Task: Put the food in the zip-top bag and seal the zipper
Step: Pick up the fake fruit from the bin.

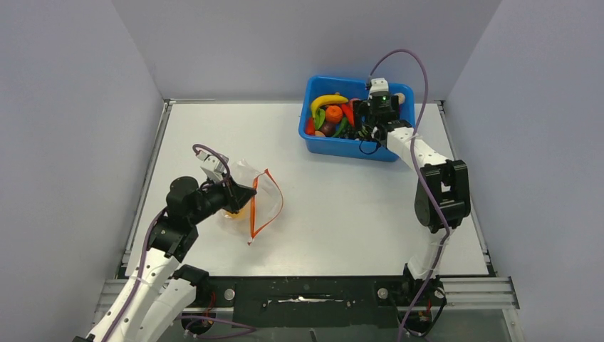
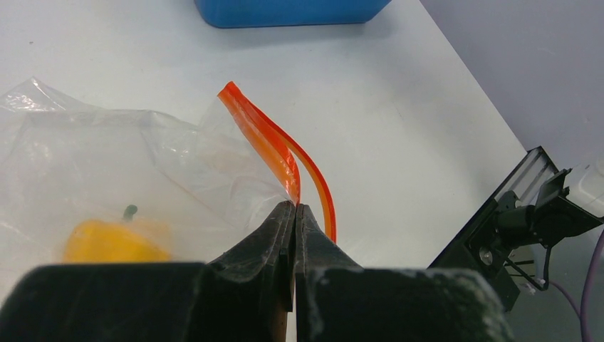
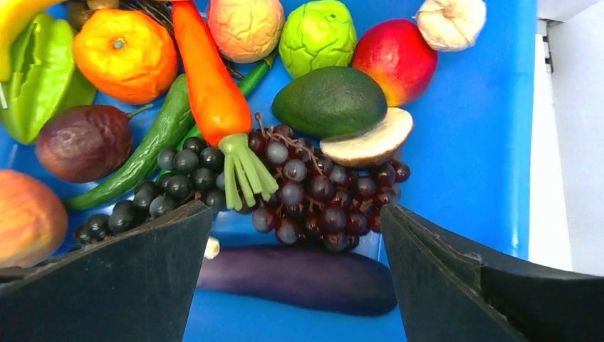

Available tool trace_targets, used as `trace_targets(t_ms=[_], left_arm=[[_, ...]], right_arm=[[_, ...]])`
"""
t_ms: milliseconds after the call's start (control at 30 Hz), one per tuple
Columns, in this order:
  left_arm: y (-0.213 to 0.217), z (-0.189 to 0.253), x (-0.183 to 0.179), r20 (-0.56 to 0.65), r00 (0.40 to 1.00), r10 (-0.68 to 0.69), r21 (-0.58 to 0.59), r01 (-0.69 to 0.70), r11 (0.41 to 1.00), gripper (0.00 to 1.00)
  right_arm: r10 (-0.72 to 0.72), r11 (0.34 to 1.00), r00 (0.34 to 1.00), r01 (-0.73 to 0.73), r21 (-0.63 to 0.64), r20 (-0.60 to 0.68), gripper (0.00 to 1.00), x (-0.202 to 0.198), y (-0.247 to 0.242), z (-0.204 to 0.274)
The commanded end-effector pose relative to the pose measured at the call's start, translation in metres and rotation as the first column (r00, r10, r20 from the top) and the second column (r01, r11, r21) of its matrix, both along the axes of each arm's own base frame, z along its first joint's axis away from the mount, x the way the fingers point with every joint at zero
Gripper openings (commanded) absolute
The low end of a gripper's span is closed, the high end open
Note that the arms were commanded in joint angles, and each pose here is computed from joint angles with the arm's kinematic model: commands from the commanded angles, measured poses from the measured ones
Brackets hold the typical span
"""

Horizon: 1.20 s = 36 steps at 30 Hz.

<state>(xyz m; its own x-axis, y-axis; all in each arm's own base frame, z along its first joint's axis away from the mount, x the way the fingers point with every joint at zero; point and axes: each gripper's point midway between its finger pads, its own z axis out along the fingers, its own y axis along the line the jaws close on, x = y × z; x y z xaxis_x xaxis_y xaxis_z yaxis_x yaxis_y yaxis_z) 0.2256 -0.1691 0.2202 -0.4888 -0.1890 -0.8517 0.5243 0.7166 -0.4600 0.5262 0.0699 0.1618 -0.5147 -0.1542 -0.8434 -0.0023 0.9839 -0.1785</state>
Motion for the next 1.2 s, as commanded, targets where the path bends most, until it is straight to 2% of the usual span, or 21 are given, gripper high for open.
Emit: trace_targets(t_ms=[0,67,200,333,700,1167], left_arm=[[0.004,0.012,0.005,0.064,0.998,0.024,-0.004,-0.024,1.0,0.0],[0.005,0.012,0.005,0.066,0.997,0.028,-0.004,-0.028,1.0,0.0],[0.006,0.012,0.006,0.066,0.997,0.032,0.003,-0.033,0.999,0.0],[0.008,0.012,0.007,0.068,0.997,0.04,0.007,-0.04,0.999,0.0],[0.007,0.009,0.008,0.056,0.998,0.039,0.008,-0.04,0.999,0.0],[0.006,0.007,0.007,0.051,0.998,0.026,0.01,-0.026,1.0,0.0]], right_arm=[[-0.024,1.0,0.997,0.023,0.014,0.079,0.94,0.029,-0.007,0.02],[-0.035,0.999,0.997,0.033,0.025,0.073,0.98,0.035,-0.01,0.017],[-0.068,0.997,0.996,0.065,0.039,0.059,0.97,0.048,-0.021,0.007],[-0.112,0.994,0.994,0.112,0.012,-0.013,0.98,0.058,-0.028,-0.015],[-0.131,0.99,0.991,0.13,0.062,-0.002,0.97,0.089,-0.033,-0.027],[-0.196,0.98,0.981,0.196,0.035,-0.018,0.98,0.098,-0.054,-0.055]])
